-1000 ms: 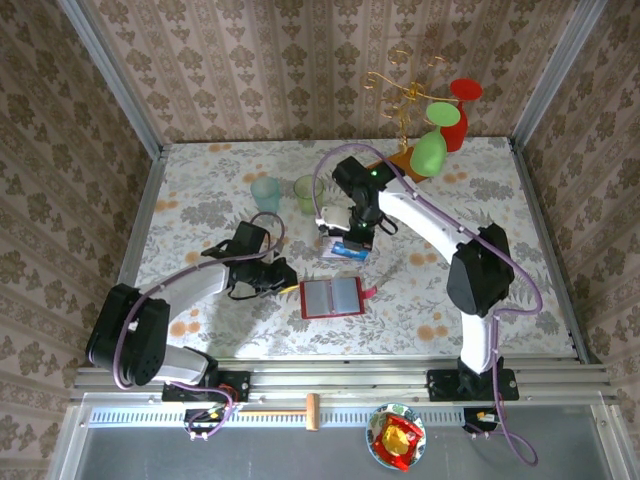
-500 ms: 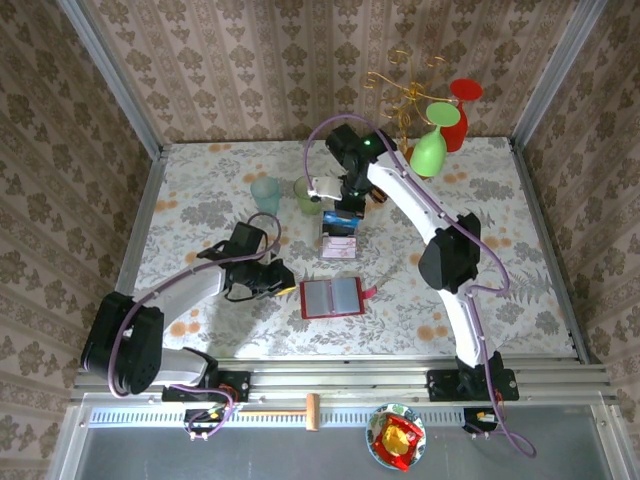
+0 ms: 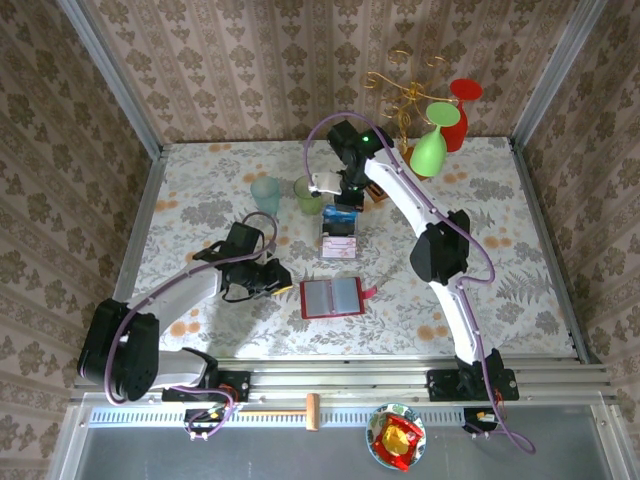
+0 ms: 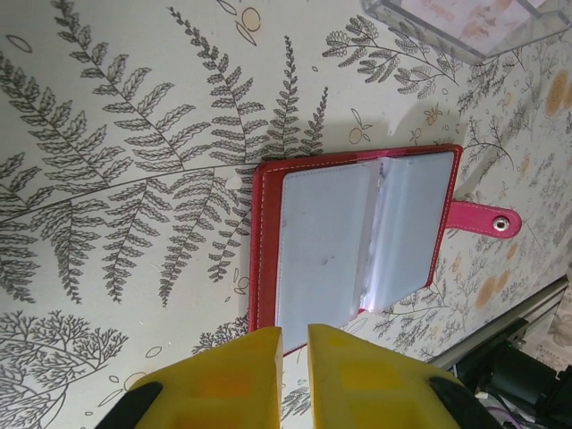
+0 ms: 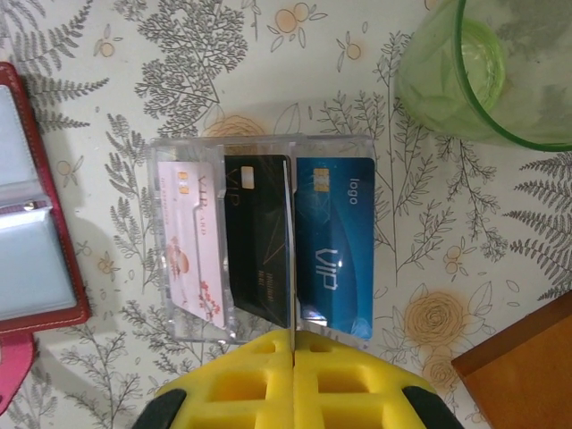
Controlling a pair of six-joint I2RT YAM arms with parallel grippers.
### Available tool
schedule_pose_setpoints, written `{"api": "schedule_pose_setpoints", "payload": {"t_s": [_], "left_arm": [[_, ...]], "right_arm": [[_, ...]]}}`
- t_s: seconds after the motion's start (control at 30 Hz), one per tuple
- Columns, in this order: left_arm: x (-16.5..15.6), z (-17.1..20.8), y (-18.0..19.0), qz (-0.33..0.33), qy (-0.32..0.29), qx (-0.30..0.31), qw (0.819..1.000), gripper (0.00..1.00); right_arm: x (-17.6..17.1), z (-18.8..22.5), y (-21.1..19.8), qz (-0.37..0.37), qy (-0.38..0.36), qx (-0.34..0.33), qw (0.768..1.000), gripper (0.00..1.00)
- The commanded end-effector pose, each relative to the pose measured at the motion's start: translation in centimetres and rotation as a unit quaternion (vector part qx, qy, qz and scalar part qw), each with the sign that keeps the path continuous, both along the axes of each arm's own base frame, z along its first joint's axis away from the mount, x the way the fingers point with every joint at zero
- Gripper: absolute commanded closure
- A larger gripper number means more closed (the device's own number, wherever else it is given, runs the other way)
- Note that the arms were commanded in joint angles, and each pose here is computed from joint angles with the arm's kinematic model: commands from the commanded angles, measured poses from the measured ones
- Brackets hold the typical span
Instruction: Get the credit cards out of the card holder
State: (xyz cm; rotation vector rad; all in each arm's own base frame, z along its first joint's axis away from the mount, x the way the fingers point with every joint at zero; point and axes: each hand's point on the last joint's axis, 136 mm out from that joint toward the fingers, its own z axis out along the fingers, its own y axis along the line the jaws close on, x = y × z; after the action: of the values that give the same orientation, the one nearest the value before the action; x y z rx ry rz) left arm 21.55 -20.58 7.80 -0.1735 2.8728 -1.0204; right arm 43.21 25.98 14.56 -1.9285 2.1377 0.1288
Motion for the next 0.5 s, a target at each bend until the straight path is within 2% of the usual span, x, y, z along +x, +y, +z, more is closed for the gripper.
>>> {"api": "schedule_pose_setpoints", "payload": {"t_s": [0.0, 0.33, 0.47], "left_arm": [[-0.6, -0.3, 0.8, 0.015, 0.01, 0.012, 1.0, 0.84], [-0.9, -0.5, 1.3, 0.029, 0.012, 0.018, 0.999, 0.83], [-0.8, -0.4, 1.3, 0.03, 0.011, 0.017, 0.999, 0.83]], "right_arm": [[1.5, -0.9, -0.1, 0.006, -0.011, 0.0, 1.0, 1.0], [1.5, -3.4, -0.1, 0.007, 0.018, 0.001, 1.0, 0.99], [1.5, -3.8, -0.1, 0.001, 0.022, -0.003, 1.0, 0.89]]}}
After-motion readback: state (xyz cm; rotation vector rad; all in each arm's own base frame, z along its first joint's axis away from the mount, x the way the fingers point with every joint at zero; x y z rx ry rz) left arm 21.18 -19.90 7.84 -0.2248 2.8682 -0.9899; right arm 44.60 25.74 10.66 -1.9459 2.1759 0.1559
